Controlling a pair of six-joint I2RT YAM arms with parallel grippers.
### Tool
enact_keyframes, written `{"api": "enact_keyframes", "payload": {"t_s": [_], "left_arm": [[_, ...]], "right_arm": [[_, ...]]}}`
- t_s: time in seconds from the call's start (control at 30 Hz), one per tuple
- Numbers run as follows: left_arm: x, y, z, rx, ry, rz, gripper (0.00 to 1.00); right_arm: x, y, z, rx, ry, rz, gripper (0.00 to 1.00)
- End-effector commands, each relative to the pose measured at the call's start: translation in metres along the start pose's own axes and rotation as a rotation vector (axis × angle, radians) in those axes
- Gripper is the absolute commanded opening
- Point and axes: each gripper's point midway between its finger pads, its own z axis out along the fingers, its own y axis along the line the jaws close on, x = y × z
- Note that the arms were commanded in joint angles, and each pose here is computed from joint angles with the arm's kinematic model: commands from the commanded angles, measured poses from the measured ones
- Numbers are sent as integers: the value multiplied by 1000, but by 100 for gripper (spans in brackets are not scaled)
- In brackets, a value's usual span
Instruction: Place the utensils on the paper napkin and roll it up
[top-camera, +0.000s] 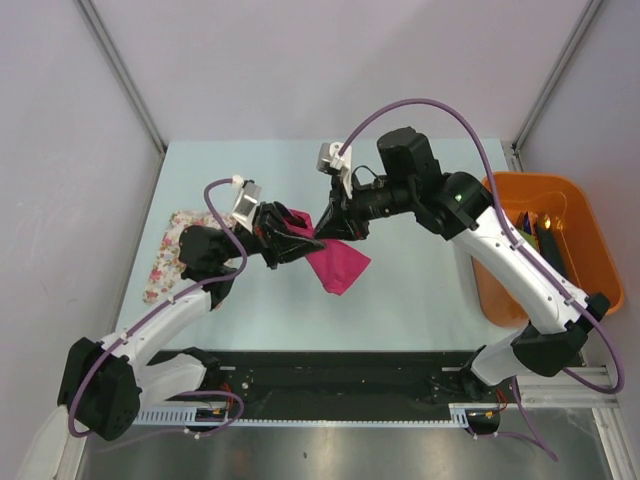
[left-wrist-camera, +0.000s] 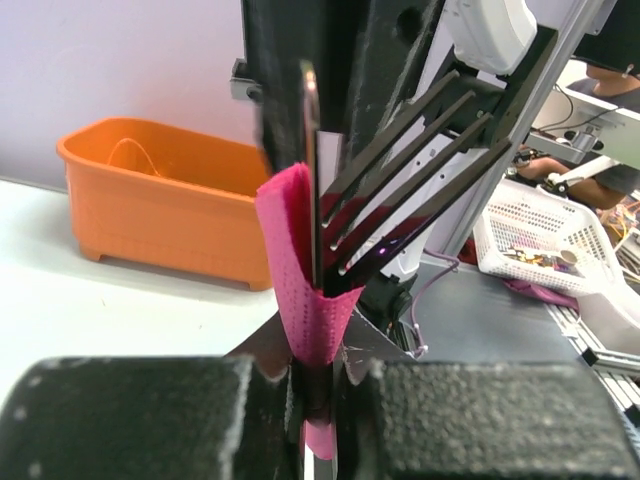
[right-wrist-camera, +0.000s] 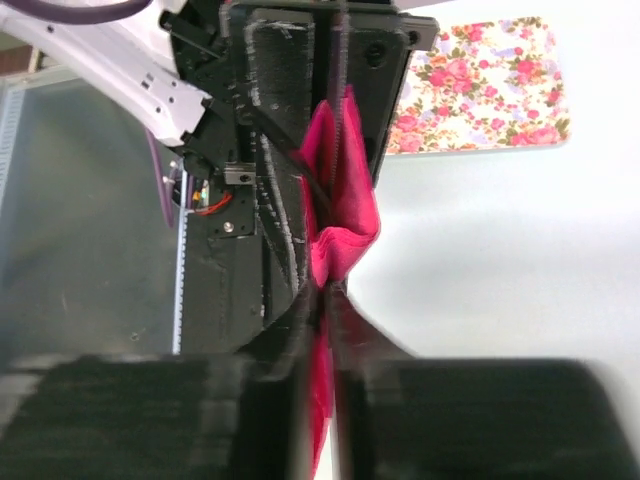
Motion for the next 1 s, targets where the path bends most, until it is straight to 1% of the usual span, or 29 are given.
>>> {"api": "enact_keyframes", "payload": {"t_s": [0.0,0.03,0.13,0.2,0.4,0.5,0.53,0.6,0.7,0.77,0.8,0.83,0.9,0.93,0.97], "left_arm": [[-18,-8,6,24,-24,35,0],[-19,-8,6,24,-22,34,0],[-19,-3,6,12,-19,23,0],[-19,0,6,5,-19,9,0],[-31,9,4,-10,-29,29,0],[-33,9,5,0,-25,33,0],[-34,8,6,4,-26,35,0],[-34,8,6,10,-21,29,0],[-37,3,7,22,-18,42,0],[-36,2,6,22,-14,43,0],[-37,1,6,21,-15,44,0],[-36,1,6,21,-13,41,0],[-37,0,6,17,-18,44,0],[-37,0,5,16,-17,45,0],[-37,0,5,14,-17,45,0]], "right_arm": [[-30,-9,-20,70,-109,-20,35],[-27,-10,-24,80,-104,-11,57],[-16,-21,-37,120,-86,31,77],[-2,-21,-46,133,-64,48,78],[45,-6,-59,135,34,46,74],[62,-6,-60,138,77,52,67],[65,-8,-60,141,84,57,62],[73,-13,-58,146,101,65,60],[78,-23,-58,158,106,89,53],[77,-31,-59,165,99,106,45],[76,-30,-59,154,92,110,40],[73,-32,-58,150,86,107,31],[70,-31,-58,136,76,102,21],[70,-32,-57,129,74,102,5],[68,-31,-56,122,71,99,0]]}}
